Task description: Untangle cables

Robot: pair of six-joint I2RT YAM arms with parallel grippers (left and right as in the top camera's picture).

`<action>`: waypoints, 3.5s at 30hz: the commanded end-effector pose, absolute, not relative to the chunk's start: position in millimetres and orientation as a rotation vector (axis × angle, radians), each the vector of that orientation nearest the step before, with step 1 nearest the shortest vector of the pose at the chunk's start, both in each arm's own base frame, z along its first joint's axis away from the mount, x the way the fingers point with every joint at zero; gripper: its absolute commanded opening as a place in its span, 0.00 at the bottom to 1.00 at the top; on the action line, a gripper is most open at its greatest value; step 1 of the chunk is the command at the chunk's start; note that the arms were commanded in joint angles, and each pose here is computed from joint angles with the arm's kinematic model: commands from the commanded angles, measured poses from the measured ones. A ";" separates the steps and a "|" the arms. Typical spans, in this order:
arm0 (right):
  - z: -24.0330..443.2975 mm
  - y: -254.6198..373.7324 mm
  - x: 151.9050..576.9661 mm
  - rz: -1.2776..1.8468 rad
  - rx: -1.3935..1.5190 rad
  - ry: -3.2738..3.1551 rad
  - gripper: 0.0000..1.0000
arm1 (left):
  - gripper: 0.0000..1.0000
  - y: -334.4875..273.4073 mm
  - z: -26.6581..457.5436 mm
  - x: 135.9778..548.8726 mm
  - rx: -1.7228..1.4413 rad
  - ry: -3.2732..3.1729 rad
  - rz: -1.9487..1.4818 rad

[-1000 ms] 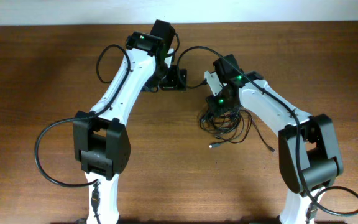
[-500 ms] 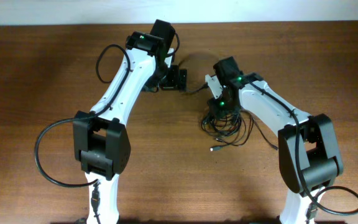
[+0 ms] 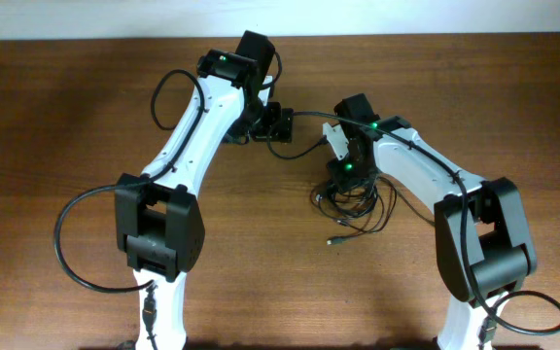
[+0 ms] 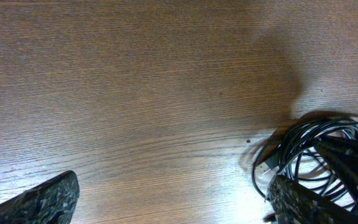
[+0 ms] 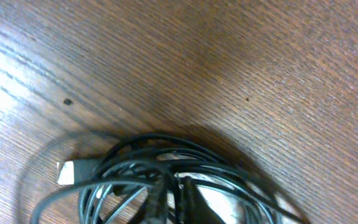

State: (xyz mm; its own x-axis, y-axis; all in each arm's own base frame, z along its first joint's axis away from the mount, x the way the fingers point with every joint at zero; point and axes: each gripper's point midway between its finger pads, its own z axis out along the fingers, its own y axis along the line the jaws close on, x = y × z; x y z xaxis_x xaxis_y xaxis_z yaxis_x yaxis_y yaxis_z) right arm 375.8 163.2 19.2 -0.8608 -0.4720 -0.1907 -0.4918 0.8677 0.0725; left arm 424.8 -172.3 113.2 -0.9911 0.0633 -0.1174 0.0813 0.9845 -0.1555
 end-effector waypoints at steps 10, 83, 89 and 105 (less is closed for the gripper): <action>215.1 179.6 350.5 0.749 -0.652 2.540 0.04 | 0.99 -172.3 123.0 426.8 0.110 2.992 -0.257; 73.9 71.9 264.8 -0.078 0.234 3.043 0.45 | 0.99 -118.9 28.4 442.4 0.077 3.067 0.250; 43.9 47.5 262.2 -0.240 0.074 3.010 0.47 | 0.99 -128.8 26.9 439.2 0.074 3.094 0.148; -8.6 62.5 249.0 -0.055 -0.016 2.980 0.13 | 0.99 -129.7 26.8 439.0 0.075 3.095 0.144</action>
